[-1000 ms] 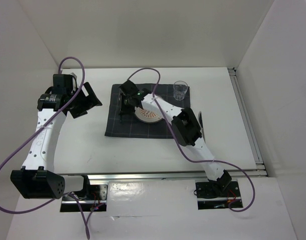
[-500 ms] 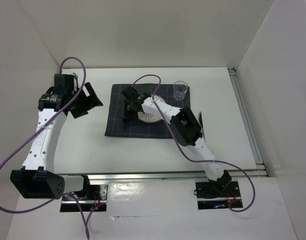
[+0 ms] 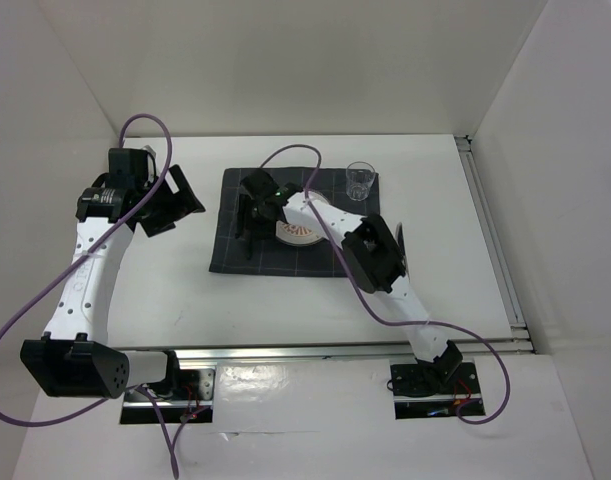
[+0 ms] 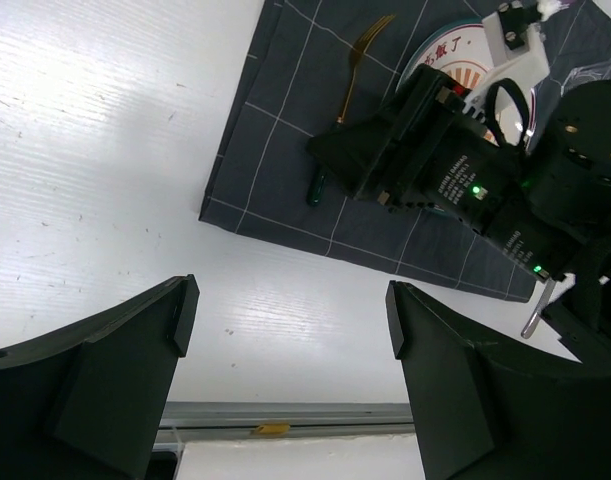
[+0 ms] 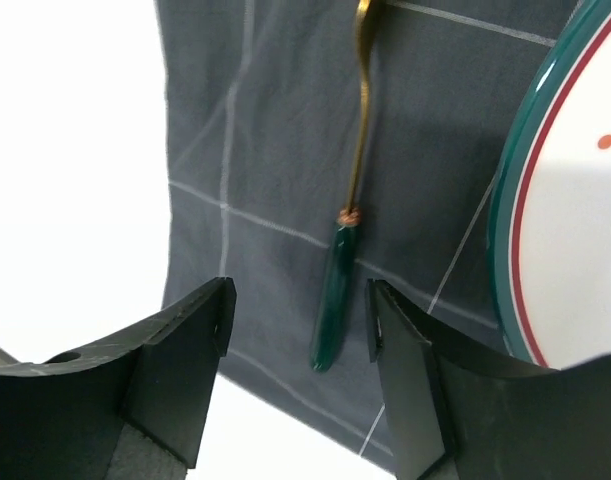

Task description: Set the dinner table for one person

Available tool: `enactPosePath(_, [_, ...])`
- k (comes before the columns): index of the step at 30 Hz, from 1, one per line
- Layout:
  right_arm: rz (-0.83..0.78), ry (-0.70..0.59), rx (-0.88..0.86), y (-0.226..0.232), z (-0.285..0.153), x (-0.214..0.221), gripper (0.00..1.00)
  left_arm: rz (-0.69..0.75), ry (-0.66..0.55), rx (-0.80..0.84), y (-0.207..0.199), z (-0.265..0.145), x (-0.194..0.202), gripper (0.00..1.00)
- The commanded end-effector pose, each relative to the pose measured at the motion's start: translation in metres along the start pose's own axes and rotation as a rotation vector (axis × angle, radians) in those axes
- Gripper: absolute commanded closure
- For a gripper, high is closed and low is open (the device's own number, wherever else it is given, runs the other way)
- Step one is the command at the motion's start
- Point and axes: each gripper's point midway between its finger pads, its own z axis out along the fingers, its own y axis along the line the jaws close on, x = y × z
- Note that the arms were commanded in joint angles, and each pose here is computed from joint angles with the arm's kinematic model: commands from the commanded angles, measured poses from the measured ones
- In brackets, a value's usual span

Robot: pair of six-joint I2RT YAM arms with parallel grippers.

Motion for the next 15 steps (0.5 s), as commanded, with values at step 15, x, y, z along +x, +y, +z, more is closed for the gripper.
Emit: enactPosePath(15, [0.145, -0.235, 0.380, -0.127, -0.236, -0.006, 0.62, 0.039, -0.054, -0.008, -0.007, 0.002, -0.020, 0.05])
